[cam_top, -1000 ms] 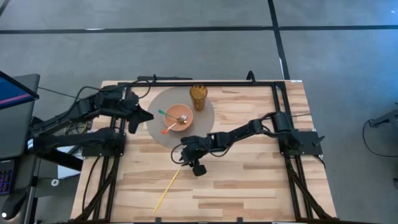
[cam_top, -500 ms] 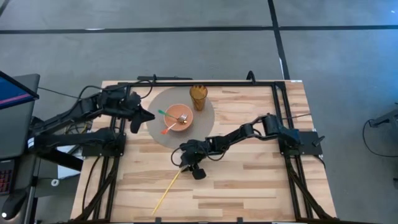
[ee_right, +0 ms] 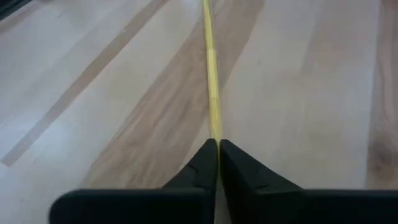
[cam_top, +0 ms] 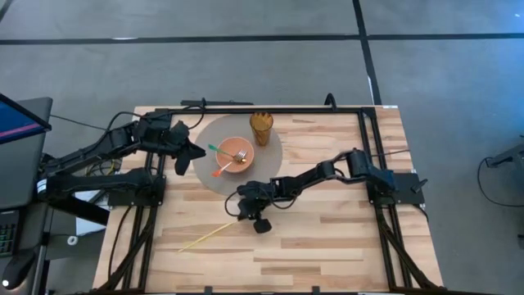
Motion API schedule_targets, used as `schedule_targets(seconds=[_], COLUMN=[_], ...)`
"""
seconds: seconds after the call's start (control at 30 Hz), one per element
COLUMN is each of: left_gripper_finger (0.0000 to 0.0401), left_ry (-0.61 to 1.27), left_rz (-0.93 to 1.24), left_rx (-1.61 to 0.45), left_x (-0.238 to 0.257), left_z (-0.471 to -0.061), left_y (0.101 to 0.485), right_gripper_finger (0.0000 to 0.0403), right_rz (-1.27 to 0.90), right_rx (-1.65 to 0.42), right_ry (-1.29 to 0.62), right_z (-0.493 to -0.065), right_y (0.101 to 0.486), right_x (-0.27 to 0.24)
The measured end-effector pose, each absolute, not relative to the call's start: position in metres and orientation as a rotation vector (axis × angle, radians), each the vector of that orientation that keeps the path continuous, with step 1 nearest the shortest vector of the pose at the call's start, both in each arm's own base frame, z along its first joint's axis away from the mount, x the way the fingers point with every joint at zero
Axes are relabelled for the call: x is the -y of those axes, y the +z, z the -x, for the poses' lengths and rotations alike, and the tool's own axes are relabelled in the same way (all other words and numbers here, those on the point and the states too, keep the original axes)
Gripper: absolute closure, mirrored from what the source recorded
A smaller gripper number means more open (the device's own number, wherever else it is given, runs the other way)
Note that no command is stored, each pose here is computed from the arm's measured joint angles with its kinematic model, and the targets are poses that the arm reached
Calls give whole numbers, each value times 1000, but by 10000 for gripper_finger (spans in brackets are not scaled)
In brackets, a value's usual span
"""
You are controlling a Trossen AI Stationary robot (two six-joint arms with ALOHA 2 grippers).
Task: Pick & Place Utensil
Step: Put the yellow straw into the brown cup on the gray mat
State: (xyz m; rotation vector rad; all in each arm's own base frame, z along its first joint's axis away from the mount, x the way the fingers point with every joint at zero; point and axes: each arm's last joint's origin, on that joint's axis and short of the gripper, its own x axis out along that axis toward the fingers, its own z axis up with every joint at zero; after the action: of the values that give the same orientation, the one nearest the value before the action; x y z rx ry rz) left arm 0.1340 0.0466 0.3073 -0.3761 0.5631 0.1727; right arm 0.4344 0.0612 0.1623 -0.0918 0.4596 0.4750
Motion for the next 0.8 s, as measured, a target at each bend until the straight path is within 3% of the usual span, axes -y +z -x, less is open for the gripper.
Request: schedule_targets(seconds=[0.2,0.4,0.6,0.8], left_gripper_finger=[343,343,343,343], left_ry=[183,183,171,169], left_rz=[373,372,330,324], left_rx=[-564,-564,-567,-562], left_x=[-47,-47,-47,-47], left_z=[-134,-134,-134,-134], left_y=[307,307,307,308], right_gripper_finger=[386,397,401,401], right_rz=[12,58,339,644], right_rx=[-479,-449,-358,-433], right_ry=[430,359,150,-158], right_z=[-423,-388,-330,-276], right_y=[195,262,335,371], right_x=[-51,-57,-69,-56])
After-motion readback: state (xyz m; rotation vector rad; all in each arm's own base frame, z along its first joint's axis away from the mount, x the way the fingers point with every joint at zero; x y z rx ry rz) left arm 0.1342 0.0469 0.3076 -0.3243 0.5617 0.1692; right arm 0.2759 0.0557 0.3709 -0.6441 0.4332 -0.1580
